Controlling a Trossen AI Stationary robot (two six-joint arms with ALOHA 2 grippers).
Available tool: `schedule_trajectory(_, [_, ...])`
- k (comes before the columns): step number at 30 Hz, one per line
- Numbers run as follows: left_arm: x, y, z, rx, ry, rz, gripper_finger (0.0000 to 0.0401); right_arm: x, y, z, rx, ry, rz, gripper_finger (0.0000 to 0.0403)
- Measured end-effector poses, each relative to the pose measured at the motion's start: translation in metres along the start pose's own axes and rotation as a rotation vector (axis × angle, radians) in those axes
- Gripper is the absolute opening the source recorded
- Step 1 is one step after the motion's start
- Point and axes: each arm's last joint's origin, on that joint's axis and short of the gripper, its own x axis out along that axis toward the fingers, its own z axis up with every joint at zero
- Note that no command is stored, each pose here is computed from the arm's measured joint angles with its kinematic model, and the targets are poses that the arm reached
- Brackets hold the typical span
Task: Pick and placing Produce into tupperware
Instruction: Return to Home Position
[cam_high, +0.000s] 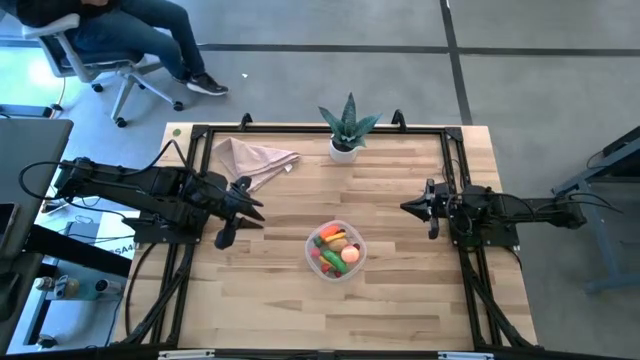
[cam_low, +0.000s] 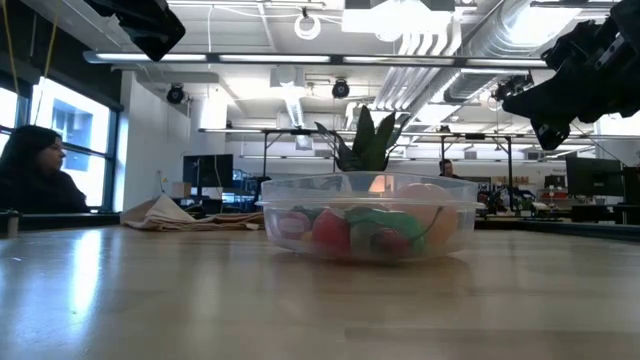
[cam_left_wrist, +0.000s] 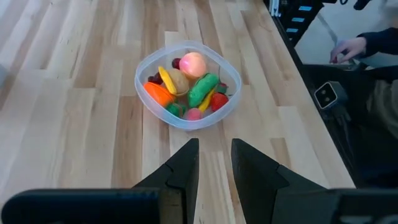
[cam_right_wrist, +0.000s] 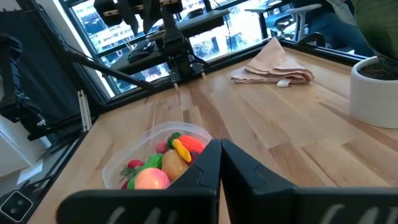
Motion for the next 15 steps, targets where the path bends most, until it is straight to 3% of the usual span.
schedule_trajectory(15, [0.0,0.0006,-0.0003,-0.018,0.001,0.02,0.0083,0.0,0.0,0.0,-0.001,0.0,0.0,0.0])
